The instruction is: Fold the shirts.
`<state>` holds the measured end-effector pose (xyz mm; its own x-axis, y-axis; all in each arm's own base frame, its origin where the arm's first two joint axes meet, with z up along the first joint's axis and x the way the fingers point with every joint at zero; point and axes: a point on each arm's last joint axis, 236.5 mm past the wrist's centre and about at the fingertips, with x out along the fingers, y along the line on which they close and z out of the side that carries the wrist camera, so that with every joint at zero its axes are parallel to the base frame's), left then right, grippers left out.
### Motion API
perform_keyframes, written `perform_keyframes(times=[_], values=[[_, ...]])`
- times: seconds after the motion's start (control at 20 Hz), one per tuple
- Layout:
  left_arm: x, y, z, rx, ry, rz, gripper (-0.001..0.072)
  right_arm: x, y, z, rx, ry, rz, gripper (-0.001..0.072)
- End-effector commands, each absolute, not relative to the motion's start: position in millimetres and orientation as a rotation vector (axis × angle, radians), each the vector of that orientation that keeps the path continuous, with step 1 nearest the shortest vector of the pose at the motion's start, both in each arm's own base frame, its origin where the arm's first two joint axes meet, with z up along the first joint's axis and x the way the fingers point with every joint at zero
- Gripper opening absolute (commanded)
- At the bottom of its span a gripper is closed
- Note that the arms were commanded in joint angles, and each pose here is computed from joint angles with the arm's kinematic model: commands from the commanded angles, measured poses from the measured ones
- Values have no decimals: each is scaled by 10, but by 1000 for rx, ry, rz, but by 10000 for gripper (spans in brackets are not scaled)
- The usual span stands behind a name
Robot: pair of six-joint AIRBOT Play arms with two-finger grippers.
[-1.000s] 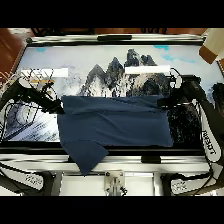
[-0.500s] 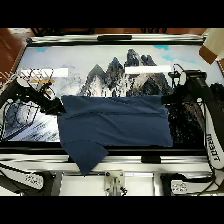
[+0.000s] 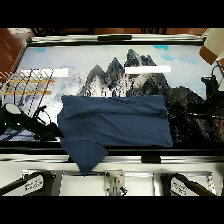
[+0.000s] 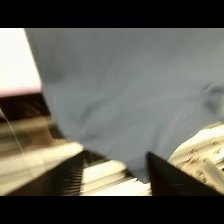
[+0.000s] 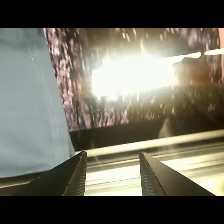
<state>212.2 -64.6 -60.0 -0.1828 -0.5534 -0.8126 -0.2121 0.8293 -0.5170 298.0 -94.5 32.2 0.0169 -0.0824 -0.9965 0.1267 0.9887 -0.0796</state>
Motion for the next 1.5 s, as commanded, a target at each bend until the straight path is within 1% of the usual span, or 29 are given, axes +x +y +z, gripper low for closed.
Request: perform_keyframes(times=[0.0, 0.25, 0.4, 0.45, 0.5, 0.55, 0.6, 0.65, 0.7, 0.9, 1.2, 1.25, 1.3, 1.45], values=[[1771, -673, -806, -636, 1733, -268, 551, 2914, -950, 339, 102, 1517, -159, 457], [1662, -863, -1060, -694, 1724, -244, 541, 2976, -900, 322, 125, 1496, -143, 457], [1697, -995, -1143, -707, 1695, -232, 521, 2865, -762, 153, 161, 1550, -93, 460], [1710, -1020, -1165, -707, 1691, -219, 457, 2786, -657, 42, 176, 1582, -43, 500], [1711, -1047, -1175, -691, 1689, -225, 377, 2696, -539, -77, 195, 1615, 11, 610], [1697, -1076, -1174, -679, 1694, -237, 284, 2593, -426, -204, 222, 1651, 56, 614], [1688, -1088, -1172, -675, 1697, -242, 141, 2485, -322, -338, 257, 1686, 85, 614], [1685, -1090, -1169, -675, 1698, -243, 76, 2391, -253, -464, 281, 1713, 101, 614], [1677, -1094, -1161, -675, 1701, -247, 39, 2298, -208, -592, 298, 1738, 107, 614], [1641, -1111, -1109, -656, 1710, -288, 39, 2161, -170, -943, 326, 1790, 96, 614], [1680, -1102, -1037, -636, 1684, -303, 39, 2157, -164, -1100, 343, 1825, 95, 611], [1700, -1104, -1009, -633, 1679, -309, 39, 2198, -149, -1109, 348, 1809, 91, 567], [1737, -1103, -973, -628, 1669, -315, 39, 2251, -130, -1121, 351, 1790, 81, 482], [1920, -1081, -856, -609, 1615, -324, 39, 2345, 0, -1144, 318, 1766, 90, 483]])
